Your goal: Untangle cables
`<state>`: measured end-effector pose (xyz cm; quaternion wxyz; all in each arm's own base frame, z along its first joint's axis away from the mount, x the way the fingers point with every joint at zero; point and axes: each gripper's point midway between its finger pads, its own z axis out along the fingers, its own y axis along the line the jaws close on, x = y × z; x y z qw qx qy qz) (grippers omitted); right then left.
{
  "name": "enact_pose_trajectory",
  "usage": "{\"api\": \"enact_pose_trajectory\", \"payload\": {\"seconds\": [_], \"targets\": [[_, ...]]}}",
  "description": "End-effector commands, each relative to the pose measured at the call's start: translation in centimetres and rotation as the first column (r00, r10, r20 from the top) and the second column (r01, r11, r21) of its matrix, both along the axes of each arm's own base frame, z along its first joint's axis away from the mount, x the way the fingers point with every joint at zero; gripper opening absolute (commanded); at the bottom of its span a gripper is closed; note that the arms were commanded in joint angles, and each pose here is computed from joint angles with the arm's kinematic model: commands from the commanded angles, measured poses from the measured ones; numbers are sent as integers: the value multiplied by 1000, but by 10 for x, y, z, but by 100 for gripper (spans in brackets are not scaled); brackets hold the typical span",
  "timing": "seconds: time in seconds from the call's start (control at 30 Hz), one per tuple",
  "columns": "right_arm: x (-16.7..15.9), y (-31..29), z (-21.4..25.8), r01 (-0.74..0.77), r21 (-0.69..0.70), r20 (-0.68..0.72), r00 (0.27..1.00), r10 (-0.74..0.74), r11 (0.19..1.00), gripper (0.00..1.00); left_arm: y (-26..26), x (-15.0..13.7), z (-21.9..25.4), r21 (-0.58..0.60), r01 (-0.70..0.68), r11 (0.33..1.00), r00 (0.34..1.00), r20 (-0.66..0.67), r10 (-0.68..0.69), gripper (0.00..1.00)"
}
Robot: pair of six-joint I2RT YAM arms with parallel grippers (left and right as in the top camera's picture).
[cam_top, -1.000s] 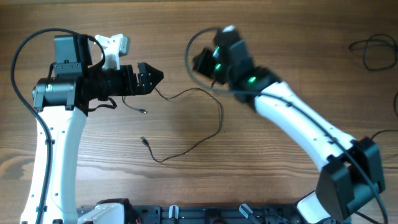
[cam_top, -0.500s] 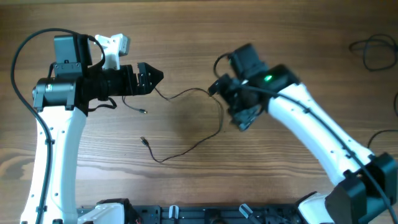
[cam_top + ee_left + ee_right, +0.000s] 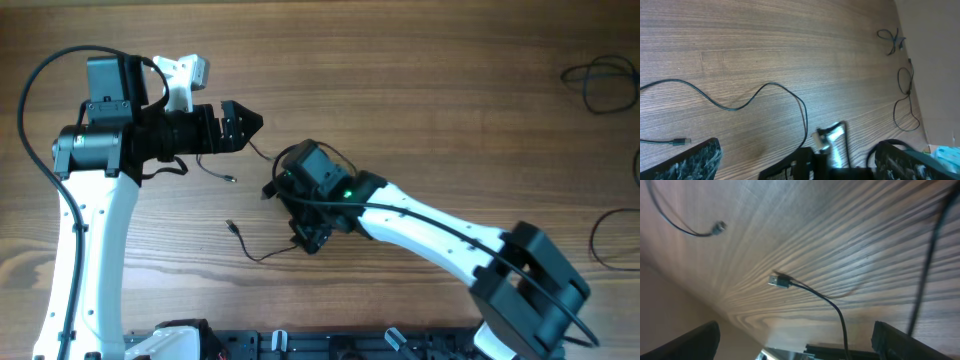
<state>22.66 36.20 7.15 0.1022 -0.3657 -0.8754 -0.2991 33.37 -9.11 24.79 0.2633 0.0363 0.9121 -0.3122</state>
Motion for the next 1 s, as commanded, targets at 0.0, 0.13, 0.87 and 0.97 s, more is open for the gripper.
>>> {"api": "enact_pose_trajectory", "payload": {"seconds": [0.0, 0.13, 0.87, 0.97], "targets": [[-16, 2, -30, -25, -34, -89, 996, 22, 999, 99, 1, 0, 1, 6, 0, 1000, 1000, 9, 0, 100], [-19, 7, -37, -66, -15, -98, 993, 64, 998, 98, 1, 0, 1, 6, 0, 1000, 1000, 9, 0, 100], [-4, -104, 44, -5, -260, 145, 988, 44, 966, 100, 1, 0, 1, 6, 0, 1000, 1000, 9, 0, 100], [-7, -80, 46, -37, -219, 181, 980, 78, 975, 100, 1, 0, 1, 6, 0, 1000, 1000, 9, 0, 100]]}}
